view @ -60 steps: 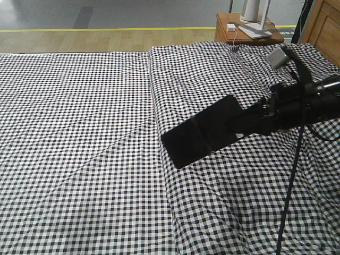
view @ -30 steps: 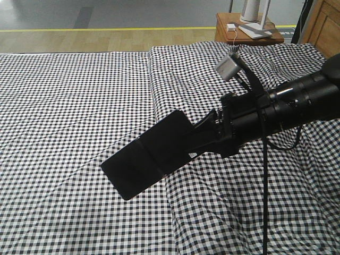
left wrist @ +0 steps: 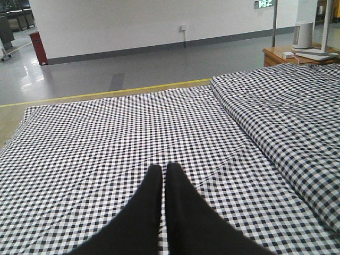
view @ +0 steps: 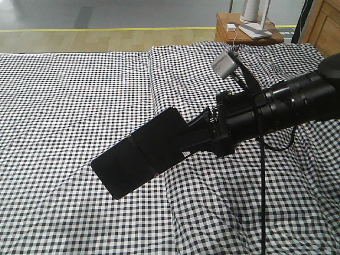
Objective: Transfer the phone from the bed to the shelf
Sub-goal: 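Lift the black phone off the bed with the right gripper, then hold the phone in the right gripper while turning away from the bed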
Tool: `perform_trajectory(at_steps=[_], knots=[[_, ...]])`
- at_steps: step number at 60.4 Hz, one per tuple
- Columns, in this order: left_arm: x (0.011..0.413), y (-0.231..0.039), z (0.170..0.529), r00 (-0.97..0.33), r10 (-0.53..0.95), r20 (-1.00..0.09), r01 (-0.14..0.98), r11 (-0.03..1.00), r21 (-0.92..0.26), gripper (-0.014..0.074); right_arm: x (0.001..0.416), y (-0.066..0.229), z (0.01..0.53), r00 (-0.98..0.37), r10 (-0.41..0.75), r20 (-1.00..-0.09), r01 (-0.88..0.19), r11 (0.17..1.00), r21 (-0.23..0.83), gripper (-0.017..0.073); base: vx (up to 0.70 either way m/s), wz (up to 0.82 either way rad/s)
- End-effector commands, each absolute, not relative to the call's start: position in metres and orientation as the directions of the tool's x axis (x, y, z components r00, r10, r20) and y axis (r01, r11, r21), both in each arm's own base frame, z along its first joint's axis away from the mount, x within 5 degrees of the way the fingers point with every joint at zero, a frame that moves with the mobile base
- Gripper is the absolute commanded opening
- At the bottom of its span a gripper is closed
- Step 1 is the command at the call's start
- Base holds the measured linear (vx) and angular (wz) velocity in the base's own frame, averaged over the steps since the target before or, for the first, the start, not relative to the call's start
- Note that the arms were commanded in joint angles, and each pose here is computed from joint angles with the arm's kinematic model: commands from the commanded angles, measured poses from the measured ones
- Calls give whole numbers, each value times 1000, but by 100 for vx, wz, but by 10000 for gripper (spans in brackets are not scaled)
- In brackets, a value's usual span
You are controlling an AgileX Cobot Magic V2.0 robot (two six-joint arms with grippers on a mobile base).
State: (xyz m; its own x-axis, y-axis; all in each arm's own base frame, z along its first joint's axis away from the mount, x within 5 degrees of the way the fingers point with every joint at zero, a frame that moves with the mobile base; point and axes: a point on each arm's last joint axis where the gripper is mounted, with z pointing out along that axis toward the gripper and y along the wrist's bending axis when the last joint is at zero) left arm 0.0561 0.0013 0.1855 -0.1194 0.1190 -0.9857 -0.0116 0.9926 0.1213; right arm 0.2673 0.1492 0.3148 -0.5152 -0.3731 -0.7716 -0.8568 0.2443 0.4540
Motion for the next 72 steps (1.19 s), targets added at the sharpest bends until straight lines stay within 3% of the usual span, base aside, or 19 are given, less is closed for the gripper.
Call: perform_trajectory(at_steps=[1,72], knots=[[55,1,200,-14,107,-994,-19,994,108,1,254,151,342,-477,-308,-823,-879,141,456,-3,0,0],[55,1,200,-14,107,-994,-19,994,108,1,254,151,342,-476,-308,-824,-879,141,456,-3,-1,3]])
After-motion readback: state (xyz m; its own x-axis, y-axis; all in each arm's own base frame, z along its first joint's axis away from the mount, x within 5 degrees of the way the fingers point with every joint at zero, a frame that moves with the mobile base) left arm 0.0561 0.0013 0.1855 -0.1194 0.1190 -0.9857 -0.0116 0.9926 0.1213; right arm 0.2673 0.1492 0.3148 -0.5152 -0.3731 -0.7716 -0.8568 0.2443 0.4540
